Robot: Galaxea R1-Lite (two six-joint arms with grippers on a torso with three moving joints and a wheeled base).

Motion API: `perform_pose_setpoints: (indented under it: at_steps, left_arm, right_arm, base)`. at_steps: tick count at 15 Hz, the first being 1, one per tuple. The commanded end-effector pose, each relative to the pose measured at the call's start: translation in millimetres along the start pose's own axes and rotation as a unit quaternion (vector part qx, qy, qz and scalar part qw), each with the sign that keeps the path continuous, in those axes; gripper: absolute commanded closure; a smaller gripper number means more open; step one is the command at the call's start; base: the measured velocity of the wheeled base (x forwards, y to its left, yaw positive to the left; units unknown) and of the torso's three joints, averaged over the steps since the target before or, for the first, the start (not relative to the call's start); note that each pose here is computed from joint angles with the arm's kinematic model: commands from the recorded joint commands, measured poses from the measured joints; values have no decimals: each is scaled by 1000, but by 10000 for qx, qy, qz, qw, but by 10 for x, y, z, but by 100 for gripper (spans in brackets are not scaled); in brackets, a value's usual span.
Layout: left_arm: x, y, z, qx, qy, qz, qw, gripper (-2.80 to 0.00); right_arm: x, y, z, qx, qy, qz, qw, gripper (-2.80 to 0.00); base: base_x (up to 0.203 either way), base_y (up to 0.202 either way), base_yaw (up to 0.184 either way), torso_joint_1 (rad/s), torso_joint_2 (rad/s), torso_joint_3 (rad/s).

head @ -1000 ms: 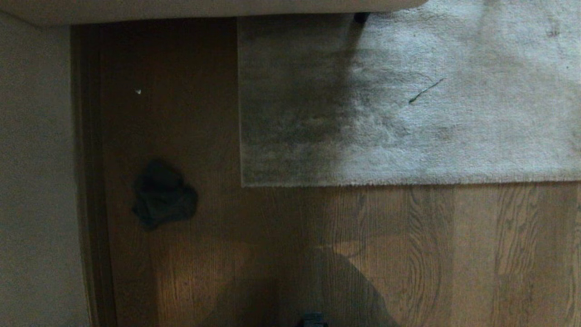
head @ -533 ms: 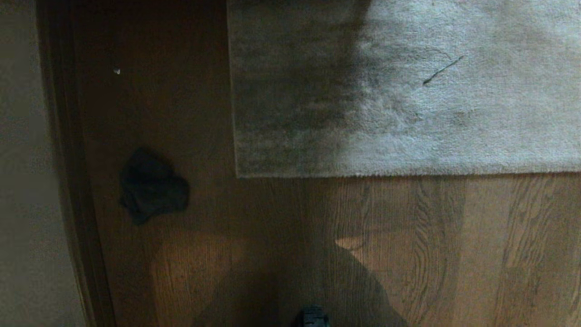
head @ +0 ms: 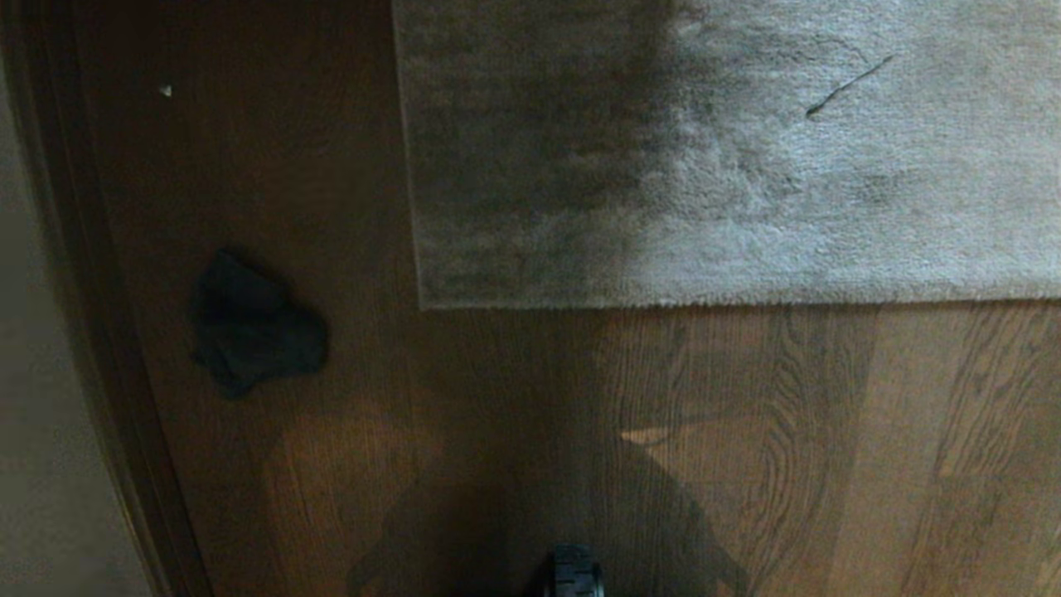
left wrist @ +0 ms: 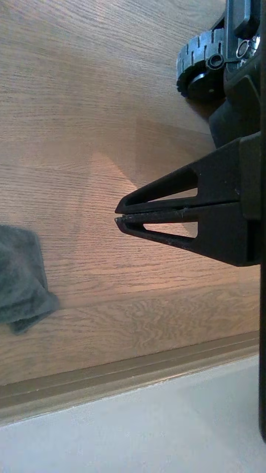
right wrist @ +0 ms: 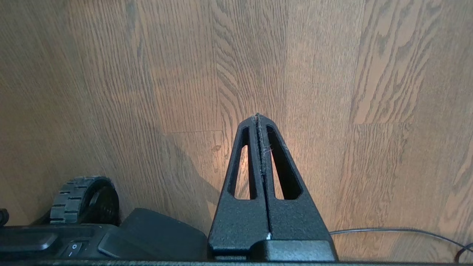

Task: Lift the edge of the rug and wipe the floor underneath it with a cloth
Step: Pick up the rag

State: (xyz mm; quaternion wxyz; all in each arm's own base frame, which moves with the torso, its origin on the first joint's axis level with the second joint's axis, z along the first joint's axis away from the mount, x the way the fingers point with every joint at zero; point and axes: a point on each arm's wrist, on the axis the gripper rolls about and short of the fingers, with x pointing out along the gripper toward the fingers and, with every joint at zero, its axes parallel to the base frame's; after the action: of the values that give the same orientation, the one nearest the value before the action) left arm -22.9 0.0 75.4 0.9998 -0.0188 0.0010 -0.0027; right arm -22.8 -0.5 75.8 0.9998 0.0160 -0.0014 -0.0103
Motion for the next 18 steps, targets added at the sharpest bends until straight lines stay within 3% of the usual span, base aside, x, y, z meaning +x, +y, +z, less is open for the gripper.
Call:
perform_pose_setpoints:
  at_steps: [1, 18]
  left_arm:
    - [-1, 0, 1, -4, -1, 2, 10000, 0]
    - [0, 0, 2, -27, -7, 2, 10000, 0]
  right_arm:
    - [0, 0, 0, 1, 0, 0, 10000, 0]
    - [1, 0, 0, 1, 5, -2, 10000, 0]
  base:
    - [0, 0, 0, 2, 0, -28]
    - [0, 0, 0, 0, 0, 0]
